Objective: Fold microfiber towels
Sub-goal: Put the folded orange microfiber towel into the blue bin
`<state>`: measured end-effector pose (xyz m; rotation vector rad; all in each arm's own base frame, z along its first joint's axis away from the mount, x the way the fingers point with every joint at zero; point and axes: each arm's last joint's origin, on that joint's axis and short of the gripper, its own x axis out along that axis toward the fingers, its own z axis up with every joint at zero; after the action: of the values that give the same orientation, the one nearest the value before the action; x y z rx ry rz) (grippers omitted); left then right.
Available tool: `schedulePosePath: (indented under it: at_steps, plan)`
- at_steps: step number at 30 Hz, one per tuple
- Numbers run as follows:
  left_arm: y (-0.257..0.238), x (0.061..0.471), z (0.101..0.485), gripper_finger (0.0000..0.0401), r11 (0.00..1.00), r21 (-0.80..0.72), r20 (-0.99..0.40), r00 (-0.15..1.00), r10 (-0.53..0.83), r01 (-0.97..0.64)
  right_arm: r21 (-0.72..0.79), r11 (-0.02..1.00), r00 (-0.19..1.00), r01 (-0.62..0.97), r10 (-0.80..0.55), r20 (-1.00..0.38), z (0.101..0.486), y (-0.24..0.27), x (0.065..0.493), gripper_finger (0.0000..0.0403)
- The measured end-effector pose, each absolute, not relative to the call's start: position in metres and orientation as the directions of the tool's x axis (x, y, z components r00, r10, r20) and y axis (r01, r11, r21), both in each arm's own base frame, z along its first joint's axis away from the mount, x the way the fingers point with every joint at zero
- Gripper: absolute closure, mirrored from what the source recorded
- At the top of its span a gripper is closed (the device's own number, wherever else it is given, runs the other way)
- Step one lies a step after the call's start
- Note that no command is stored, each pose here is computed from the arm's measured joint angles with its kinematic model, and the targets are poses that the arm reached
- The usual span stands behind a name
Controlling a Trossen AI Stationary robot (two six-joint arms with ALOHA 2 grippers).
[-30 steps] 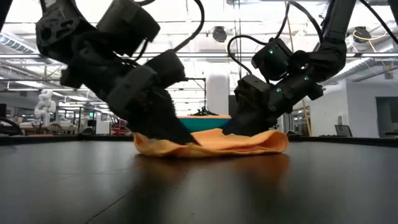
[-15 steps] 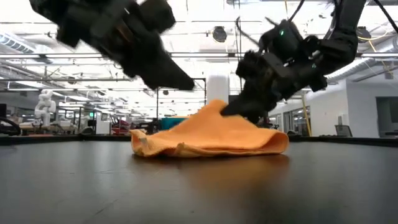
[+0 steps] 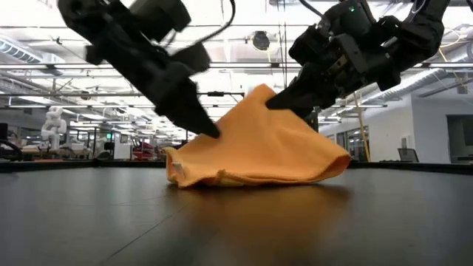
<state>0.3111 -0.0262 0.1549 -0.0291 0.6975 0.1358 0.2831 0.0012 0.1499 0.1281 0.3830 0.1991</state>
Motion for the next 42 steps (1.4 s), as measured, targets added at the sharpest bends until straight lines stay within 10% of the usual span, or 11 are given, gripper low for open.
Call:
schedulePosePath:
  at_steps: [13, 26, 42]
  plan:
    - [0.008, 0.321, 0.122, 0.0117, 0.972, -0.199, -0.676, 0.702, -0.226, 0.121, 0.142, 0.972, 0.914, -0.187, 0.225, -0.337, 0.152, 0.004, 0.284, 0.0402]
    - [0.009, 0.31, 0.143, 0.0385, 0.972, -0.195, -0.692, 0.684, -0.232, 0.132, 0.117, 0.987, 0.926, -0.114, 0.149, -0.346, 0.152, 0.002, 0.284, 0.0403]
    - [0.057, 0.262, 0.26, 0.0398, 0.999, 0.026, -0.537, 0.843, 0.031, -0.02, 0.025, 0.988, 0.986, 0.15, -0.148, -0.077, 0.212, -0.046, 0.267, 0.0403]
